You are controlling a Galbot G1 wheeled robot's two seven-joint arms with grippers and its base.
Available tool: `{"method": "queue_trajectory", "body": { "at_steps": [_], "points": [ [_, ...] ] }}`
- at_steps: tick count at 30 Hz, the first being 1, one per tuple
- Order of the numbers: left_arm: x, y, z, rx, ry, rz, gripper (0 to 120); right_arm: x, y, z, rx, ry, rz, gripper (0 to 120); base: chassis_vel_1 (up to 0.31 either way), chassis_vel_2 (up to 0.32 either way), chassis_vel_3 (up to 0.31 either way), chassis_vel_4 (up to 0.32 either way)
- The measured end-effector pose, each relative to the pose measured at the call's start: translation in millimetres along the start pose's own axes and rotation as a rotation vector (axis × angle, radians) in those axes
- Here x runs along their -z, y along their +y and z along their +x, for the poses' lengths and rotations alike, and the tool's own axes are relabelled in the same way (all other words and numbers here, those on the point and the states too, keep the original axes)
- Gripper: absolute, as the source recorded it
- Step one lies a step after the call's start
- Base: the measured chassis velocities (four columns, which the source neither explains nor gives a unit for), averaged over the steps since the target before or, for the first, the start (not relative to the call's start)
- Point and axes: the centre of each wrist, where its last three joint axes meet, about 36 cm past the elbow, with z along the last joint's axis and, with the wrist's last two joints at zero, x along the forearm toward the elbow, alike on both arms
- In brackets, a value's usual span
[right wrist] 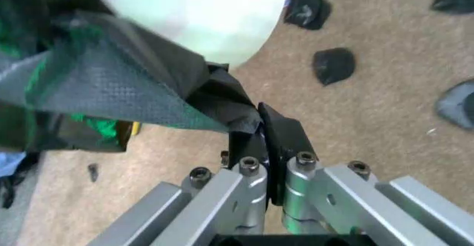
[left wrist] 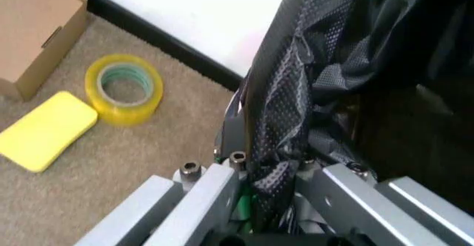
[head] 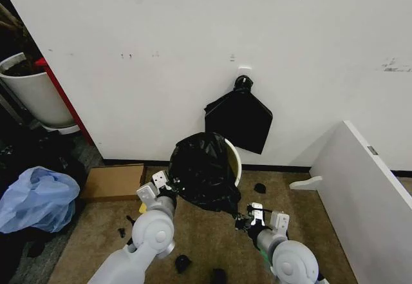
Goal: Place the garbage bag over the trash bin.
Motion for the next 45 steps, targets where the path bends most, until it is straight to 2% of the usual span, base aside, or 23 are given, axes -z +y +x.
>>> {"method": "queue_trajectory", "body": {
  "at_steps": [9, 13, 20, 24, 25, 30, 33, 35, 37, 39, 45],
  "points": [
    [1, 3, 5, 0.003, 0.02, -0.001, 0, 0, -8, -2, -0.025, -0.026, 0.052, 0, 0.0, 0.0, 0.0, 0.0],
    [-1, 3, 6, 0.013, 0.025, 0.003, 0, -8, -3, 7, 0.012, -0.057, 0.138, 0, 0.0, 0.0, 0.0, 0.0],
    [-2, 4, -3, 0.052, 0.013, 0.004, 0, -15, -3, 21, 0.044, -0.133, 0.269, 22, 0.0, 0.0, 0.0, 0.0],
    [7, -1, -11, 0.063, 0.011, 0.03, 0, -23, -6, 27, 0.059, -0.191, 0.344, 41, 0.0, 0.0, 0.0, 0.0],
    [7, -1, -11, 0.063, 0.011, 0.03, 0, -23, -6, 27, 0.059, -0.191, 0.344, 41, 0.0, 0.0, 0.0, 0.0],
    [9, 2, -15, 0.087, -0.047, -0.001, 0, -19, -5, 42, 0.02, -0.213, 0.417, 63, 0.0, 0.0, 0.0, 0.0],
    [8, 2, -15, 0.092, -0.059, -0.008, 0, -18, -3, 46, -0.005, -0.214, 0.429, 67, 0.0, 0.0, 0.0, 0.0],
    [2, 2, -13, 0.097, -0.081, -0.035, 0, -13, 6, 58, -0.042, -0.235, 0.439, 78, 0.0, 0.0, 0.0, 0.0],
    [-3, 2, -11, 0.093, -0.094, -0.059, 0, -7, 15, 65, -0.046, -0.272, 0.412, 84, 0.0, 0.0, 0.0, 0.0],
    [-12, 0, -8, 0.077, -0.101, -0.083, 0, 7, 35, 75, 0.009, -0.348, 0.361, 94, 0.0, 0.0, 0.0, 0.0],
    [-22, -6, -5, 0.053, -0.103, -0.116, 0, 16, 51, 80, 0.079, -0.394, 0.378, 100, 0.0, 0.0, 0.0, 0.0]
  ]
}}
